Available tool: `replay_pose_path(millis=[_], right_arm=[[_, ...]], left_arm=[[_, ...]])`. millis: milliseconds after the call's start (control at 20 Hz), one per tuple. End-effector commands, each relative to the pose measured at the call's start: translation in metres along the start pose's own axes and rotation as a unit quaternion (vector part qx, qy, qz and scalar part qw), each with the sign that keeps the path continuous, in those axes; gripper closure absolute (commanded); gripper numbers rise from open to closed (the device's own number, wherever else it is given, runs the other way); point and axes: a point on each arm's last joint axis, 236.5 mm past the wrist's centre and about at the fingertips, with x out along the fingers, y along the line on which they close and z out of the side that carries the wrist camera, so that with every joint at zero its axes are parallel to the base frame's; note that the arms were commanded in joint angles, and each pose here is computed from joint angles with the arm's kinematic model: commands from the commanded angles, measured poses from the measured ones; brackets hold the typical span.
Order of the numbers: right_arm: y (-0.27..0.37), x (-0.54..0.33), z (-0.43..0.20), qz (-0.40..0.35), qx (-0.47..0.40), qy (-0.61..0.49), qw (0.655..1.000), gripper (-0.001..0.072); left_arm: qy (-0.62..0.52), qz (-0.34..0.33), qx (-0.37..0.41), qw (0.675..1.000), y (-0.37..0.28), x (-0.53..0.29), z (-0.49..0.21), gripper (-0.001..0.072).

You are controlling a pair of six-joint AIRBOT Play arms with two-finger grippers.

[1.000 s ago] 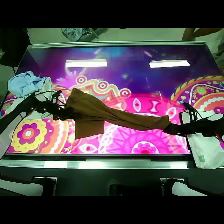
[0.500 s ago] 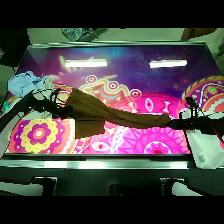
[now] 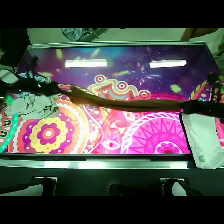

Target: Fold the shirts.

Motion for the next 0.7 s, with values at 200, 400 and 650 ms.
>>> replay_pose_path(millis=[200, 400, 650], right_arm=[[0.059, -0.14, 0.099, -0.071, -0.043, -0.153, 0.985, 0.0669], [0.084, -0.138, 0.005, -0.032, -0.032, 0.035, 0.998, 0.0668], [0.107, -0.143, -0.076, -0.018, 0.023, 0.146, 0.989, 0.0669]], left_arm=[[-0.243, -0.001, 0.07, 0.968, -0.088, -0.219, 0.062, 0.0678], [-0.113, 0.025, 0.07, 0.991, -0.074, -0.202, -0.003, 0.0678], [-0.071, 0.022, 0.061, 0.995, -0.068, -0.183, -0.046, 0.0678]])
